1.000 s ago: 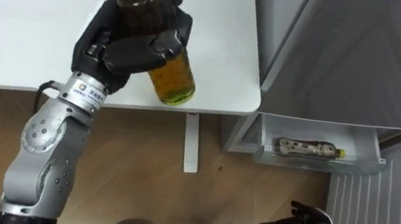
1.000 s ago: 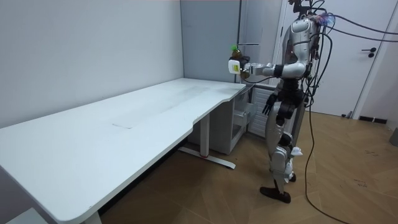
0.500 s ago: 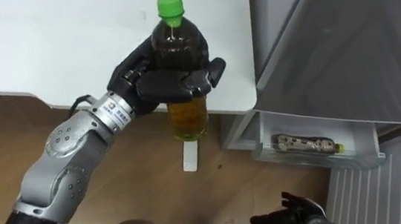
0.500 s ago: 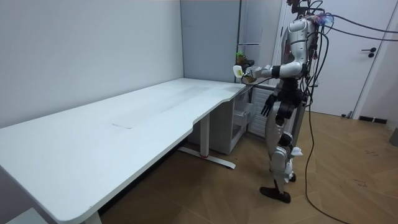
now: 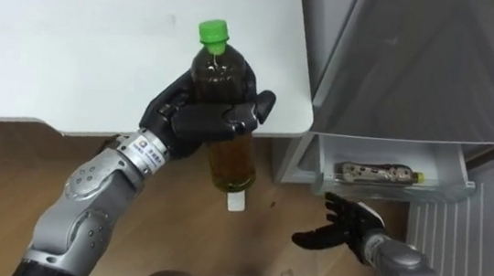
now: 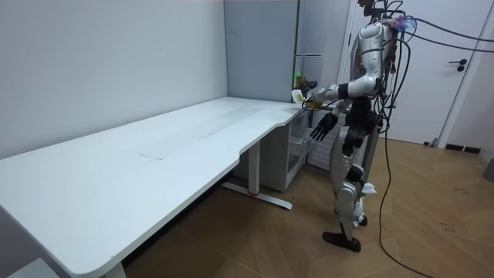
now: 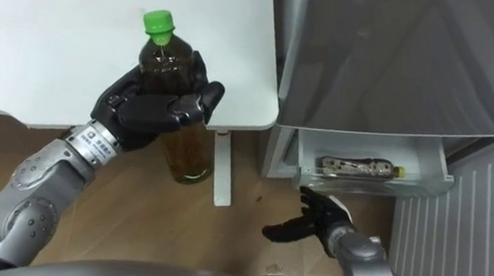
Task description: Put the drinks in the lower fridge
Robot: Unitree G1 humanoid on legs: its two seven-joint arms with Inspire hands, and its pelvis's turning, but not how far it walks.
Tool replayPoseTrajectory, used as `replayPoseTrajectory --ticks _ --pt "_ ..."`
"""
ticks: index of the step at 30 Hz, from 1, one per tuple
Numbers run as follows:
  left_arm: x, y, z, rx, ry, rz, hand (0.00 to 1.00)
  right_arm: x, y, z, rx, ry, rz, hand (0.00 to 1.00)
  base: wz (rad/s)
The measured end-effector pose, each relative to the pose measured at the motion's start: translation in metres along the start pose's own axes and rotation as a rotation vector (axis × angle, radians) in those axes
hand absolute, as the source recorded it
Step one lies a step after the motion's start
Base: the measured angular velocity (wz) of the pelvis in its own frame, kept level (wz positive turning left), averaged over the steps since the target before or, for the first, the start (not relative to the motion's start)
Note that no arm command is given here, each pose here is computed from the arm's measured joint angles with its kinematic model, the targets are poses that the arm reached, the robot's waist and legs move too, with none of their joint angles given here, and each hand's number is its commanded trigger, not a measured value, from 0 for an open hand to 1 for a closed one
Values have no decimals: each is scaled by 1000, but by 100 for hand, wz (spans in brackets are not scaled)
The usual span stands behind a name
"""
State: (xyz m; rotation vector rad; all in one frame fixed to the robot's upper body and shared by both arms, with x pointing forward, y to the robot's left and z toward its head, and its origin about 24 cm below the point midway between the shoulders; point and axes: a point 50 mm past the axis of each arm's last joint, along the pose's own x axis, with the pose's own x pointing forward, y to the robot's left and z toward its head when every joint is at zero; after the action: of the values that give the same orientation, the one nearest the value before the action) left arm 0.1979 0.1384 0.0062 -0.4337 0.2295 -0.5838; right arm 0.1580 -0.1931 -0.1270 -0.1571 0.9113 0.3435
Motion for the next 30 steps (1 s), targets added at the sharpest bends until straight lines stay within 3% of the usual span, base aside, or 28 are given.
replayPoseTrajectory --ticks 12,24,30 --pt "-2 -4 -6 26 54 -55 100 -12 32 46 -173 -204 332 0 0" --pt "-1 -10 -19 141 158 -95 100 -25 40 60 -275 -253 507 0 2" --pt "6 -12 -10 175 124 -119 100 -30 42 66 -312 -272 563 0 0"
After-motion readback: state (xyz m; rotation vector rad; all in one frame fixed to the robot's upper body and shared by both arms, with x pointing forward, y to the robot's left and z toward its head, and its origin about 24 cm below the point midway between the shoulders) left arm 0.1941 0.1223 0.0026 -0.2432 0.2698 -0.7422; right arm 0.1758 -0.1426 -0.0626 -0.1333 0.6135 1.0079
